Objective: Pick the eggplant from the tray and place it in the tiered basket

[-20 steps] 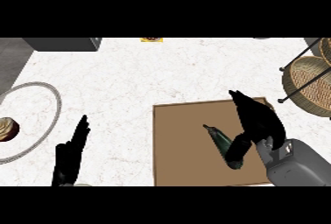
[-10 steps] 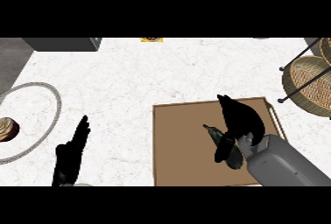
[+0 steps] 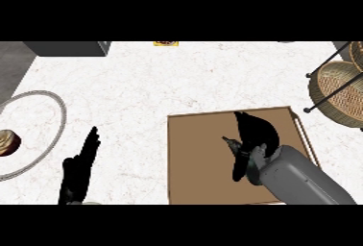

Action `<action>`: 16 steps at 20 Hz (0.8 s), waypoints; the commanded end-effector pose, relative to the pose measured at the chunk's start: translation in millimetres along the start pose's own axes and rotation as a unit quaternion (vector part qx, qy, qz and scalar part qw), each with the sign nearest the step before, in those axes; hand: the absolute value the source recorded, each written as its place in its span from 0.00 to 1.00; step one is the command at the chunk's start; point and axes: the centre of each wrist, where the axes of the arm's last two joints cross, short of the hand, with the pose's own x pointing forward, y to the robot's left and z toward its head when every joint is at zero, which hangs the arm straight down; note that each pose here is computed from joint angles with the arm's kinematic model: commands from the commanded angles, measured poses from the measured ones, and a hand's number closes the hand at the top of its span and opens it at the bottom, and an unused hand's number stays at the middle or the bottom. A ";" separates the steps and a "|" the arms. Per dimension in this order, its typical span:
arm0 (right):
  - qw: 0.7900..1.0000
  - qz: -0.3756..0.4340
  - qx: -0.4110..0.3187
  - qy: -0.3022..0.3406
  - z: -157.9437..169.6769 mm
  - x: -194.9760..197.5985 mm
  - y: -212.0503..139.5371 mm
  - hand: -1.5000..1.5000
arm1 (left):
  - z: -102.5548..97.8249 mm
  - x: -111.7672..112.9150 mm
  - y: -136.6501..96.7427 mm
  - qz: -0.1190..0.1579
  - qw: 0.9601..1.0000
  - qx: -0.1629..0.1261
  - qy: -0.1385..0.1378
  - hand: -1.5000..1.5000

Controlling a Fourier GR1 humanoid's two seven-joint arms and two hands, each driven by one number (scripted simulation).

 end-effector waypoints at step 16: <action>0.988 0.038 0.081 0.124 -31.7 1.8 3.6 0.00 | -0.8 5.8 -0.8 0.012 1.000 0.006 -0.005 0.50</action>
